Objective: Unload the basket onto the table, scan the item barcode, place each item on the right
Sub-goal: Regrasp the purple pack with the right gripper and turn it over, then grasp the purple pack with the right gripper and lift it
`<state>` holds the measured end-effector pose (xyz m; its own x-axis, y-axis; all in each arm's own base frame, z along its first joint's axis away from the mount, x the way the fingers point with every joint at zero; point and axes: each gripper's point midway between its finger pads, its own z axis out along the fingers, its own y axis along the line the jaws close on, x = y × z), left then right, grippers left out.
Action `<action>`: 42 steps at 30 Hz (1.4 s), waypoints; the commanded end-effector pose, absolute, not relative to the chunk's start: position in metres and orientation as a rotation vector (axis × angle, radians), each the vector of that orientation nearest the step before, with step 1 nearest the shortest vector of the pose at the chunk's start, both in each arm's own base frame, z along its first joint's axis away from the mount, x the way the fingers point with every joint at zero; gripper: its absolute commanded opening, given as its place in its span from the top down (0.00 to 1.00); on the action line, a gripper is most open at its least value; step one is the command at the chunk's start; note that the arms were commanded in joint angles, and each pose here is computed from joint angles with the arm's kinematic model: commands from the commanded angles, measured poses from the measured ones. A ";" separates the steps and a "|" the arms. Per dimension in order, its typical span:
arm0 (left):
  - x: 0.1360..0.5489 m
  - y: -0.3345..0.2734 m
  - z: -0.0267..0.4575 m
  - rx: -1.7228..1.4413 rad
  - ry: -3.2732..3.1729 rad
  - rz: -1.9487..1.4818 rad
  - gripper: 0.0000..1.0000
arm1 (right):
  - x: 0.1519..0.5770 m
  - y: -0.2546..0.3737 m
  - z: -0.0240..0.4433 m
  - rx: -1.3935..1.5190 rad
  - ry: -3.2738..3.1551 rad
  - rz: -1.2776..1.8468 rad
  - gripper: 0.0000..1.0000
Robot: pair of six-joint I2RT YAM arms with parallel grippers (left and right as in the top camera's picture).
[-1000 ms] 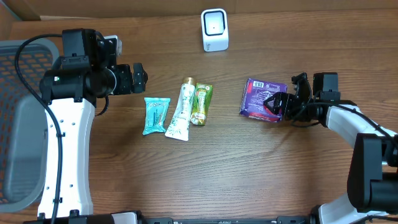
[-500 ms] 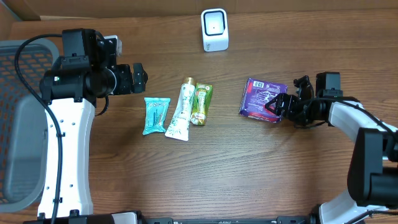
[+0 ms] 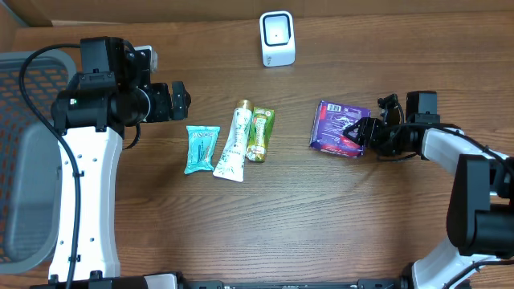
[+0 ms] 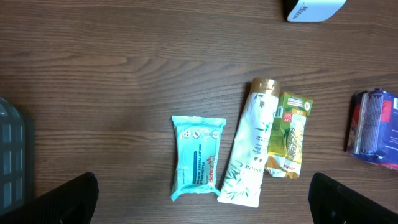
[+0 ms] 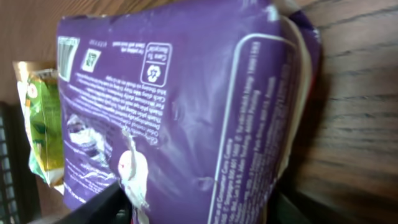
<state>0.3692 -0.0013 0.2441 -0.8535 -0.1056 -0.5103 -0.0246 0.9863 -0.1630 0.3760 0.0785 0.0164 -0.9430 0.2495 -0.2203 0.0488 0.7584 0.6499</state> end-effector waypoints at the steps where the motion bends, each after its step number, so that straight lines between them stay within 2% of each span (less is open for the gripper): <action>1: 0.373 -0.004 0.252 -0.048 2.568 -0.204 0.01 | 0.378 0.076 0.009 0.251 2.681 0.956 0.49; 3: 0.373 -0.004 0.252 -0.048 2.568 -0.204 0.00 | 0.375 0.075 0.007 0.327 2.700 0.967 0.55; 9: 0.373 -0.004 0.252 -0.048 2.568 -0.204 0.01 | 0.367 0.077 0.005 0.544 2.741 1.018 0.55; 14: 0.373 -0.004 0.252 -0.048 2.568 -0.204 0.00 | 0.367 0.088 0.024 0.546 2.711 1.145 0.56; 16: 0.373 -0.004 0.252 -0.048 2.568 -0.204 0.00 | 0.368 0.089 0.039 0.462 2.711 1.142 0.52; 19: 0.373 -0.004 0.252 -0.047 2.568 -0.204 0.00 | 0.370 0.089 0.050 0.437 2.717 1.137 0.38; 25: 0.373 -0.004 0.252 -0.047 2.568 -0.204 0.00 | 0.369 0.088 0.061 0.466 2.748 1.144 0.39; 32: 0.373 -0.004 0.252 -0.048 2.568 -0.204 0.00 | 0.350 0.073 0.042 0.558 2.874 0.963 0.38; 42: 0.373 -0.004 0.252 -0.048 2.568 -0.204 0.00 | 0.338 0.080 0.014 0.586 2.839 1.005 0.41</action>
<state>0.3692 -0.0013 0.2441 -0.8535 -0.1056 -0.5103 -0.0246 0.9863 -0.1630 0.3459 0.0769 0.0181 -0.9284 0.3678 0.0535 0.3205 0.7193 0.6163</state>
